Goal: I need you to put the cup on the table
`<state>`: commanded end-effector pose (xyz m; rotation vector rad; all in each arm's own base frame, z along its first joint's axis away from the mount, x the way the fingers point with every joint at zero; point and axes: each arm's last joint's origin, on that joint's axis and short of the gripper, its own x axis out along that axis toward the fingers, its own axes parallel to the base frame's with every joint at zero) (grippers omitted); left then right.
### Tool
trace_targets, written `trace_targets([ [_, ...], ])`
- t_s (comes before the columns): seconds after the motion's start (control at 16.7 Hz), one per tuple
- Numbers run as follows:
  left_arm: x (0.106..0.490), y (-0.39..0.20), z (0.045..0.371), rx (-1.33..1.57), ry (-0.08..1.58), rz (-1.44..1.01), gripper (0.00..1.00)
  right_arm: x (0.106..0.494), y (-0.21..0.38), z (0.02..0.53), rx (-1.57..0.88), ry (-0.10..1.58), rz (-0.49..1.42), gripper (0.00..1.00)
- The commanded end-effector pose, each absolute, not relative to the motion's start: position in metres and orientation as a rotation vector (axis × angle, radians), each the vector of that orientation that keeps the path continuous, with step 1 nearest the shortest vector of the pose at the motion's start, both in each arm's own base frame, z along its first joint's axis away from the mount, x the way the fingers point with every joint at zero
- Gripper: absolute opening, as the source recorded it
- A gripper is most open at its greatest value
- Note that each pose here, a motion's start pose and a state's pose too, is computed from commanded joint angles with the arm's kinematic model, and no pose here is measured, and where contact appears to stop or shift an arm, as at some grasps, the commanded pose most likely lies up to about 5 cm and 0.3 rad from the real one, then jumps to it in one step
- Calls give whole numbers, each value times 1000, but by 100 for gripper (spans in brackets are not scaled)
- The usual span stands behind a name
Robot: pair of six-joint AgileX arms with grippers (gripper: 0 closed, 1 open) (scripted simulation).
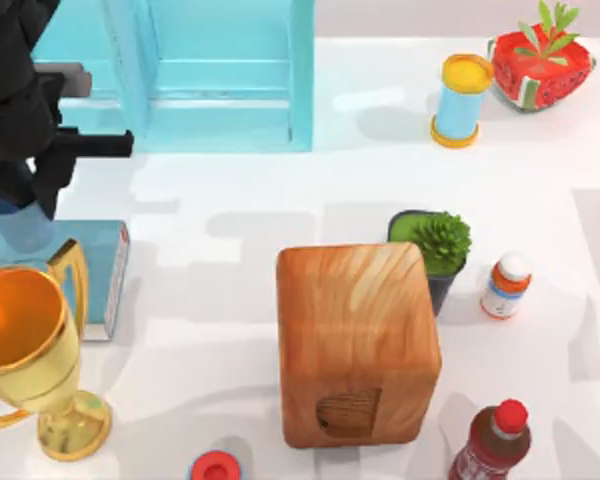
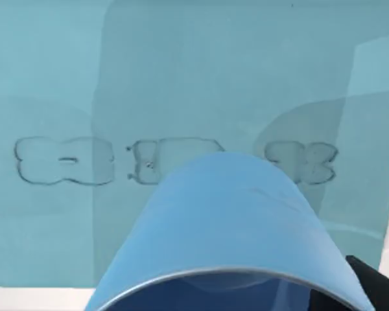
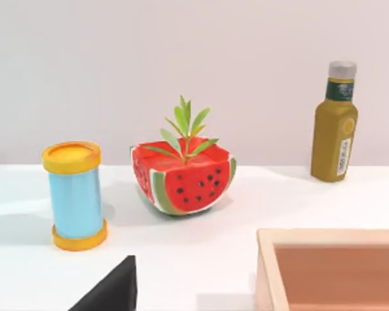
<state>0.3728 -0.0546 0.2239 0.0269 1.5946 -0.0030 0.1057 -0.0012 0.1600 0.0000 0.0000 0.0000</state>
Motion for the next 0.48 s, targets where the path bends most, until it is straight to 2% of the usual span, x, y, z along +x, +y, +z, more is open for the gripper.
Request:
trace_targets([
  [0.3, 399, -129, 234, 38, 1589, 19, 0, 106, -1, 160, 0, 0, 0, 100],
  [0.48, 402, -186, 243, 41, 1560, 18, 0, 106, -1, 160, 0, 0, 0, 100],
])
